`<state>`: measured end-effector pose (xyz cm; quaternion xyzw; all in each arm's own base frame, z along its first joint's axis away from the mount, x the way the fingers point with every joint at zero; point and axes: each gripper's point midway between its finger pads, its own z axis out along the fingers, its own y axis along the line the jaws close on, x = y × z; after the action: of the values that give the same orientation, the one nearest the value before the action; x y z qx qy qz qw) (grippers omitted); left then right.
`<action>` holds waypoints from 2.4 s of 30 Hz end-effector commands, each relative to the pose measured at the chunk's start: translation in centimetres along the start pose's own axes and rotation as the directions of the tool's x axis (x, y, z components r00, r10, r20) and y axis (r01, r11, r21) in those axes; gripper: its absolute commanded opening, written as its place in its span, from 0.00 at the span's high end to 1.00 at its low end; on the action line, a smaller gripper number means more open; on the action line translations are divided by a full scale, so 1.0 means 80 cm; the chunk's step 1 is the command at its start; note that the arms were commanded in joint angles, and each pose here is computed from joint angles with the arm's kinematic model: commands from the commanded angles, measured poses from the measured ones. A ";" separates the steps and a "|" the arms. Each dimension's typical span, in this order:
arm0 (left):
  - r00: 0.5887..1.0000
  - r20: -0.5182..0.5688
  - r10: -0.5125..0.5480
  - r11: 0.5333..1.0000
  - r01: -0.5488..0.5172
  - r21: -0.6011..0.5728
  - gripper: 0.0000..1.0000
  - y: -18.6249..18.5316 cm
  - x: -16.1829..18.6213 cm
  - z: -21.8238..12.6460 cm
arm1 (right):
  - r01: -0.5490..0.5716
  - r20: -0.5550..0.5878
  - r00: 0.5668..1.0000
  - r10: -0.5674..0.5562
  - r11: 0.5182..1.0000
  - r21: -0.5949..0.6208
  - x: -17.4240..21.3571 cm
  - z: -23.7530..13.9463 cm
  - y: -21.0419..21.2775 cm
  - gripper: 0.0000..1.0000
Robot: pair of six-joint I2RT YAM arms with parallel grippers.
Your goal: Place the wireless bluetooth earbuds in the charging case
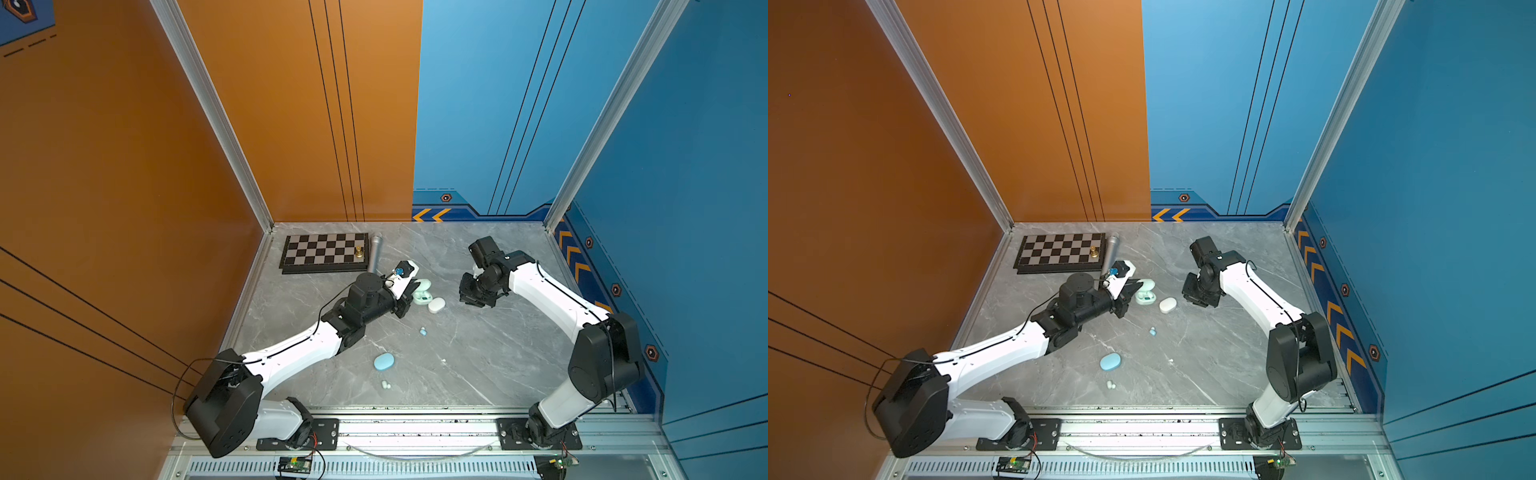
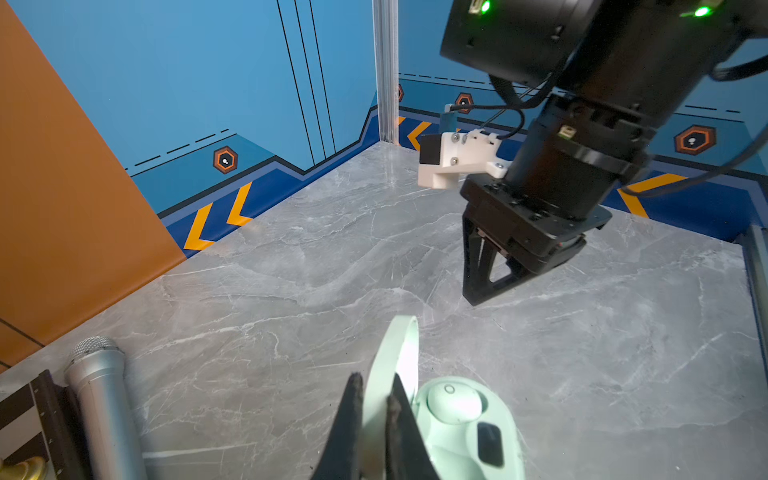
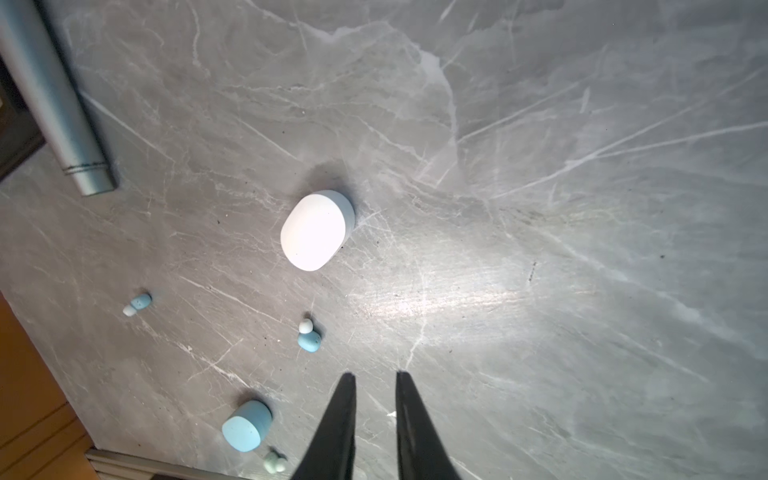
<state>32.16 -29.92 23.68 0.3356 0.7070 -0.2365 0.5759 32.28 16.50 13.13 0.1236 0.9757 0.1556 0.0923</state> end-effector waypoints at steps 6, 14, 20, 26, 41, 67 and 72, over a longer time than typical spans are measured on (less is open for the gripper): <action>0.992 0.106 -0.072 0.955 0.099 -0.280 1.00 0.087 -0.026 -0.048 | 0.580 -0.042 0.812 -0.583 0.812 -0.064 0.090 0.030 0.065 0.67; 0.997 0.031 -0.074 0.882 0.080 -0.464 1.00 0.136 -0.005 -0.147 | 0.948 0.228 0.310 -0.923 0.283 -0.144 0.195 0.051 0.169 0.59; 0.997 -0.012 -0.080 0.816 0.059 -0.575 1.00 0.149 0.001 -0.225 | 0.975 0.402 0.086 -0.911 -0.006 -0.223 0.263 0.059 0.229 0.53; 0.994 -0.042 -0.096 0.814 0.054 -0.578 1.00 0.131 0.008 -0.271 | 0.917 0.431 -0.131 -0.893 -0.274 -0.290 0.332 0.078 0.254 0.52; 0.993 -0.025 -0.115 0.861 0.087 -0.501 1.00 0.089 0.009 -0.309 | 0.599 0.361 -0.708 -0.607 -0.787 -0.146 0.403 0.132 0.220 0.53; 0.990 -0.088 -0.108 0.882 0.054 -0.468 1.00 0.077 0.010 -0.314 | 0.351 0.463 -0.814 -0.351 -0.932 -0.089 0.428 0.182 0.235 0.63; 0.990 -0.089 -0.109 0.881 0.054 -0.470 1.00 0.076 0.012 -0.318 | 0.356 0.459 -0.812 -0.360 -0.929 -0.098 0.431 0.188 0.235 0.67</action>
<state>20.47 -7.28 28.05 0.1643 0.7944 -0.0566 0.5820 6.87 47.74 1.94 -0.9243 0.2604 0.1802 0.2131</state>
